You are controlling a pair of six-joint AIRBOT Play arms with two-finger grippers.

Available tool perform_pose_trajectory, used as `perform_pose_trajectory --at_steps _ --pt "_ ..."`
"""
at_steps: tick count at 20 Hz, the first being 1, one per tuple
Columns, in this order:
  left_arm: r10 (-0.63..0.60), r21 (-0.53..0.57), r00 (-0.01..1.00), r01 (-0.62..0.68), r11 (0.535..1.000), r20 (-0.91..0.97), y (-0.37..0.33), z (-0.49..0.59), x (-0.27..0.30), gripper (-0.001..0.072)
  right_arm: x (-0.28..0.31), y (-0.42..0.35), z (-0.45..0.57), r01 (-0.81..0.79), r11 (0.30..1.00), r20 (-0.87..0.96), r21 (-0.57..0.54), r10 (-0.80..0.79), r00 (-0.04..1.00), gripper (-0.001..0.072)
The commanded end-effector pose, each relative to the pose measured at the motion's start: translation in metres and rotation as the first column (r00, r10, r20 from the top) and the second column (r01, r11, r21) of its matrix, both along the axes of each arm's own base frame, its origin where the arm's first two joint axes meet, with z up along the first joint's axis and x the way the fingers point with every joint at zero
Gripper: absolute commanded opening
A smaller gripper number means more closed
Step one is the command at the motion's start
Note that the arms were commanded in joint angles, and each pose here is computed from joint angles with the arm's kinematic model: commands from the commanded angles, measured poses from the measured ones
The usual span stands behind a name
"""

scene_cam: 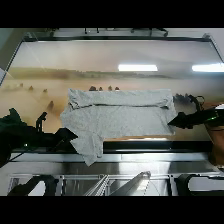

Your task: Fold the shirts.

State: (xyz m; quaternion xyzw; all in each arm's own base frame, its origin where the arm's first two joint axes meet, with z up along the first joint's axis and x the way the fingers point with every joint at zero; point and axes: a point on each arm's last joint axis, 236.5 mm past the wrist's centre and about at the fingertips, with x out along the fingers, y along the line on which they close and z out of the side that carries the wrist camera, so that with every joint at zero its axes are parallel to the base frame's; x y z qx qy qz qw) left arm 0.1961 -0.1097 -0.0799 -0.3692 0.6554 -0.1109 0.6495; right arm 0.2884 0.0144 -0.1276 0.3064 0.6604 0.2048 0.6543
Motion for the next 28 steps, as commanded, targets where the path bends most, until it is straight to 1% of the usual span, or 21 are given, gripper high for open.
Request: perform_pose_trajectory --at_steps 1,4,6,7,8,10,12,14,17,21,22,23,24,26,28 --pt "0.095 0.036 0.995 -0.094 0.995 -0.005 0.007 -0.019 0.0 0.0697 -0.015 -0.004 -0.004 -0.045 0.999 -0.047 -0.026 0.044 0.998 0.0017" --pt "0.144 0.043 0.989 -0.142 0.989 -0.039 0.011 -0.037 0.009 0.0698 -0.016 -0.003 -0.004 -0.043 0.999 -0.054 -0.022 0.041 0.998 0.0017" --pt "0.113 -0.031 0.994 -0.113 0.993 -0.001 -0.001 -0.04 0.019 0.0692 -0.018 -0.001 -0.002 -0.047 0.999 -0.063 -0.012 0.046 0.997 0.0017" --pt "0.09 -0.071 0.996 -0.088 0.994 0.021 -0.008 -0.04 0.022 0.0399 -0.02 0.0 0.0 -0.049 0.999 -0.074 0.0 0.049 0.996 0.0017" --pt "0.079 -0.085 0.997 -0.078 0.993 0.012 -0.01 -0.042 0.025 0.0023 -0.024 0.003 0.003 -0.06 0.998 -0.085 0.018 0.061 0.994 0.0017" --pt "-0.01 -0.15 1.0 0.011 0.989 0.007 -0.02 -0.032 0.024 0.0029 -0.031 0.007 0.011 -0.07 0.996 -0.121 0.052 0.075 0.99 0.0016" --pt "-0.067 -0.207 0.998 0.068 0.976 0.013 -0.027 -0.014 0.026 0.0028 -0.037 0.002 0.016 -0.065 0.997 -0.16 0.048 0.072 0.984 0.0016" --pt "-0.105 -0.182 0.994 0.109 0.977 0.036 -0.023 -0.002 0.029 0.0024 -0.034 -0.004 0.022 -0.036 0.999 -0.157 0.039 0.041 0.987 0.0017" --pt "-0.117 -0.101 0.989 0.126 0.987 0.096 -0.012 0.013 0.036 0.0023 -0.034 -0.009 0.027 -0.018 0.999 -0.15 0.041 0.024 0.988 0.0024" --pt "-0.118 -0.08 0.981 0.131 0.988 0.156 -0.012 0.031 0.038 0.0023 -0.042 -0.005 0.035 -0.032 0.996 -0.174 0.08 0.045 0.984 0.0029" --pt "-0.119 -0.08 0.98 0.134 0.988 0.16 -0.012 0.032 0.038 0.0023 -0.042 -0.005 0.035 -0.025 0.997 -0.181 0.079 0.039 0.983 0.0179" --pt "-0.124 -0.086 0.98 0.139 0.987 0.155 -0.013 0.033 0.036 0.0024 -0.042 -0.005 0.035 -0.025 0.997 -0.181 0.079 0.039 0.983 0.0349" --pt "-0.129 -0.091 0.981 0.143 0.986 0.148 -0.014 0.032 0.034 0.0024 -0.042 -0.005 0.035 -0.025 0.997 -0.182 0.078 0.039 0.982 0.0381" --pt "-0.136 -0.108 0.983 0.149 0.983 0.12 -0.016 0.028 0.031 0.0024 -0.046 -0.003 0.033 -0.027 0.996 -0.192 0.081 0.042 0.981 0.0381" --pt "-0.144 -0.13 0.986 0.153 0.98 0.081 -0.018 0.023 0.026 0.0023 -0.064 0.005 0.027 -0.032 0.994 -0.238 0.103 0.056 0.97 0.038"
